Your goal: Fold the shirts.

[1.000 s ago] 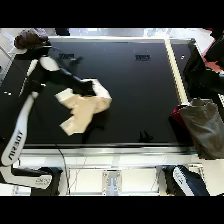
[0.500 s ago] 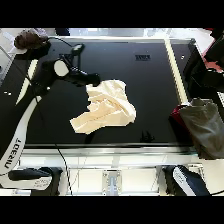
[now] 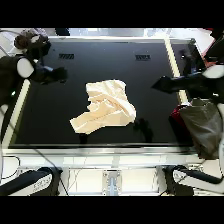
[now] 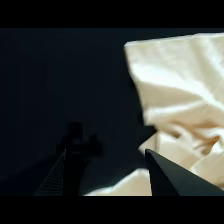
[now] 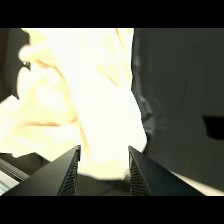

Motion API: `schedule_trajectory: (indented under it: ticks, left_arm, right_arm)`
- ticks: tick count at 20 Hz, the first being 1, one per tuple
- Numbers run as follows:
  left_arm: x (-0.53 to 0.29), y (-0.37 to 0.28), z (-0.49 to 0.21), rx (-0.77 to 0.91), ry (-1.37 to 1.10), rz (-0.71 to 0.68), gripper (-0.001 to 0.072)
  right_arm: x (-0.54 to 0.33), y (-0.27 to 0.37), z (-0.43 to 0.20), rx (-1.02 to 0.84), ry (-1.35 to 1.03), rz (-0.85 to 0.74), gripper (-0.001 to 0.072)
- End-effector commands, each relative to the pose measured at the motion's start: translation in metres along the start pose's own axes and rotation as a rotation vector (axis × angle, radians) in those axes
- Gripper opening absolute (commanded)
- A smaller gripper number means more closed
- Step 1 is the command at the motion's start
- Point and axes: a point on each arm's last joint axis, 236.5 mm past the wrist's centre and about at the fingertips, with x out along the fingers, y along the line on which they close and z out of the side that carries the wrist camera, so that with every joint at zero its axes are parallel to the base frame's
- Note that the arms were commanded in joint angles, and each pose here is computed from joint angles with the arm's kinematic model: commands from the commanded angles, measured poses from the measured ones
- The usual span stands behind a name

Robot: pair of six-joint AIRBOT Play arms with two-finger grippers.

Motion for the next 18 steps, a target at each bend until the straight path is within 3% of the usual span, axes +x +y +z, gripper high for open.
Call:
schedule_trajectory:
  ticks: [1,4,6,10,18]
  left_arm:
    - [-0.015,0.027,-0.070,-0.110,0.050,0.064,0.0539]
    - [-0.010,0.026,-0.130,-0.420,0.024,0.010,0.0539]
    - [0.004,0.010,-0.151,-0.513,-0.005,-0.093,0.0539]
    - [0.031,-0.036,-0.222,-0.745,0.248,-0.246,0.0539]
    - [0.061,-0.045,-0.256,-0.896,0.373,-0.243,0.0539]
  right_arm:
    - [0.085,-0.016,-0.011,0.010,0.105,-0.001,0.0352]
    - [0.116,-0.027,-0.019,0.024,0.199,0.023,0.0352]
    - [0.123,-0.029,-0.010,0.018,0.208,0.034,0.0351]
    - [0.116,-0.022,0.013,-0.021,0.170,0.037,0.0351]
    - [0.101,-0.008,0.043,-0.071,0.103,0.042,0.0349]
